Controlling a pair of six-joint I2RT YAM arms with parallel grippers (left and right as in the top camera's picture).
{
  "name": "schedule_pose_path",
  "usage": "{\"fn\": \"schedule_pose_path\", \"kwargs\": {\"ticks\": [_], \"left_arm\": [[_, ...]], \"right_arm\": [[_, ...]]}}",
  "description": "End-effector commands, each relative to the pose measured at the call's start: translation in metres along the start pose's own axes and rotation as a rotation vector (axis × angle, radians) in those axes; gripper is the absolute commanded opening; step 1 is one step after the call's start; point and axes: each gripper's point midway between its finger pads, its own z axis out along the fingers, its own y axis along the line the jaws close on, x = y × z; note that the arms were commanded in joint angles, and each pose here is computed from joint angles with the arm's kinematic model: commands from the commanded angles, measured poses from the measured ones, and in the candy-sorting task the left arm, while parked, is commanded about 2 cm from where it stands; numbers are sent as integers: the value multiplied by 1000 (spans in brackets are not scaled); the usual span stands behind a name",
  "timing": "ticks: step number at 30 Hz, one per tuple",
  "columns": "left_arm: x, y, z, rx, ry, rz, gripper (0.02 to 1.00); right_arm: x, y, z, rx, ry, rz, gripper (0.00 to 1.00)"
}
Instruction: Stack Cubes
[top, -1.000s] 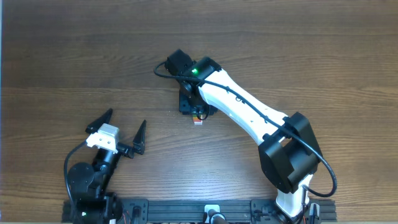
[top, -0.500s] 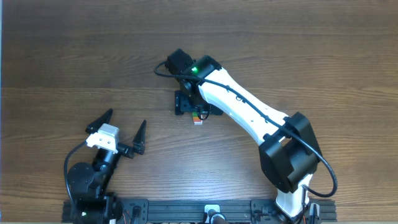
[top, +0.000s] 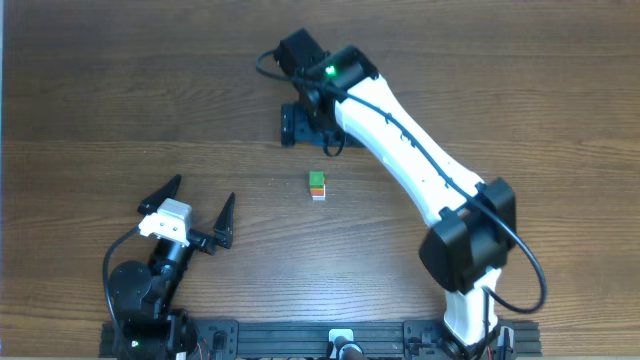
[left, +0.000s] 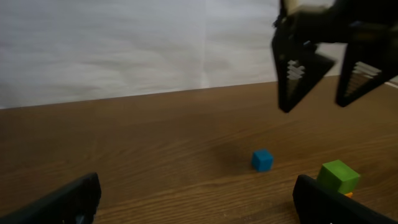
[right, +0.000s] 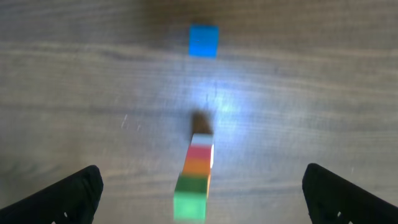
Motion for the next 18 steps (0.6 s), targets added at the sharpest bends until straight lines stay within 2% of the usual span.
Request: {"fn": "schedule_pose_path", "kwargs": {"ticks": [1, 8, 18], "left_arm": [[2, -2, 0, 12, 1, 4, 1000], [2, -2, 0, 12, 1, 4, 1000], [2, -2, 0, 12, 1, 4, 1000]], "right_arm": [[-19, -3, 33, 42, 27, -42, 993], [-27, -9, 81, 82, 82, -30, 989], [-38, -8, 112, 79, 74, -20, 969]]}}
